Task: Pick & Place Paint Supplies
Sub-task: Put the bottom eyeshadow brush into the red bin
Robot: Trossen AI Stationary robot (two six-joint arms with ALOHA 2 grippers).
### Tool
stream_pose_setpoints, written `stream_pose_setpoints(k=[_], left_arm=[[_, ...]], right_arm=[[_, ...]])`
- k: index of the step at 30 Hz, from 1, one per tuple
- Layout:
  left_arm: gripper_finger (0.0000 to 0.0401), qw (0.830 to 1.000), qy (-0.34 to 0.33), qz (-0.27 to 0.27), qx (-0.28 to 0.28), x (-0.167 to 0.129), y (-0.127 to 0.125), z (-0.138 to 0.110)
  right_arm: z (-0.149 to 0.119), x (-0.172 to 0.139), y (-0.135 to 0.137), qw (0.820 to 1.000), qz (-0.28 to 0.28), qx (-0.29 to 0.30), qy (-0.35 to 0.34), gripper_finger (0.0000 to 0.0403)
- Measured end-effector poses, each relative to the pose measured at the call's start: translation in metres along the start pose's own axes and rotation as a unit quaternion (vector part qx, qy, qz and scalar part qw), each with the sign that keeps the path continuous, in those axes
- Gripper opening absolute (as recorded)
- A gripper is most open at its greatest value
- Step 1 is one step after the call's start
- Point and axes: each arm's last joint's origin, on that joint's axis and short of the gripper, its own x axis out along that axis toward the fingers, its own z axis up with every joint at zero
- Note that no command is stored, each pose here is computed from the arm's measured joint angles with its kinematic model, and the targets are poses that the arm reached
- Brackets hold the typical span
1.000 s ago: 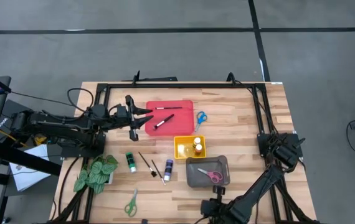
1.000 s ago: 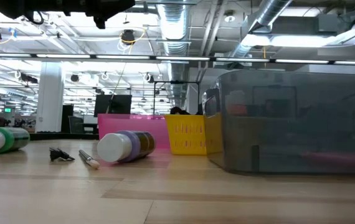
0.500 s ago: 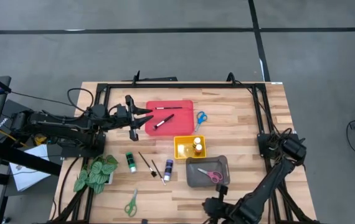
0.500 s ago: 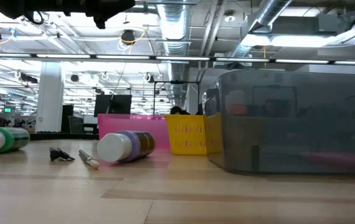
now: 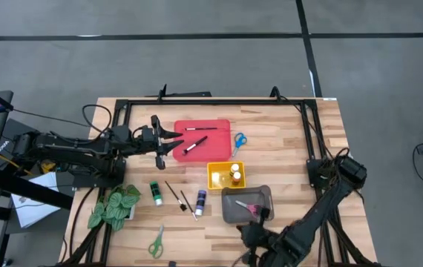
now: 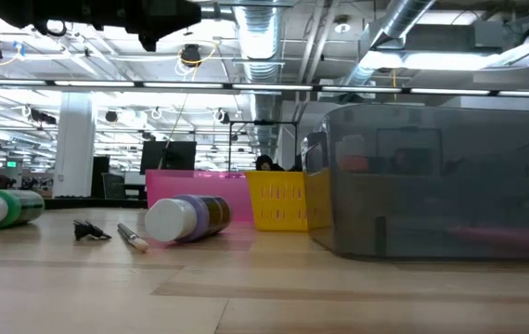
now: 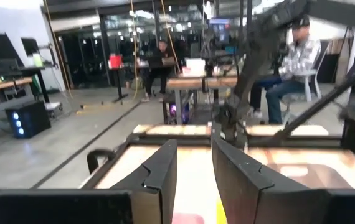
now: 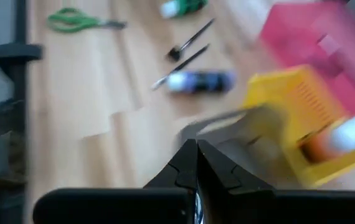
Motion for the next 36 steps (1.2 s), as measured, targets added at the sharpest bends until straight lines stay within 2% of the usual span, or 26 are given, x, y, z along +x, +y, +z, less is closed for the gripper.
stream_pose_setpoints(k=[8,13,17,22,25,29,36], left_arm=[[0.0095,0.999,0.042,-0.003,-0.007,0.0,-0.001,-0.008],[0.0095,0.998,0.066,-0.005,-0.004,-0.001,-0.001,-0.013],[0.0095,0.995,0.092,0.026,0.007,-0.002,0.0,-0.017],[0.0095,0.986,0.137,0.091,0.026,-0.007,0.004,-0.024],[0.0095,0.978,0.167,0.12,0.038,-0.012,0.007,-0.028],[0.0095,0.971,0.199,0.121,0.046,-0.02,0.008,-0.031],[0.0095,0.963,0.234,0.117,0.059,-0.033,0.008,-0.049]], right_arm=[[0.064,0.011,-0.063,0.993,-0.031,-0.113,-0.017,0.0],[0.103,0.029,-0.102,0.987,-0.017,-0.157,-0.038,0.0],[0.134,0.052,-0.129,0.98,0.014,-0.183,-0.08,0.0],[0.159,0.08,-0.169,0.972,0.036,-0.201,-0.118,0.0],[0.168,0.094,-0.194,0.97,0.046,-0.201,-0.126,0.0],[0.174,0.111,-0.23,0.972,0.055,-0.193,-0.124,0.0],[0.148,0.156,-0.286,0.977,0.087,-0.16,-0.111,0.0]])
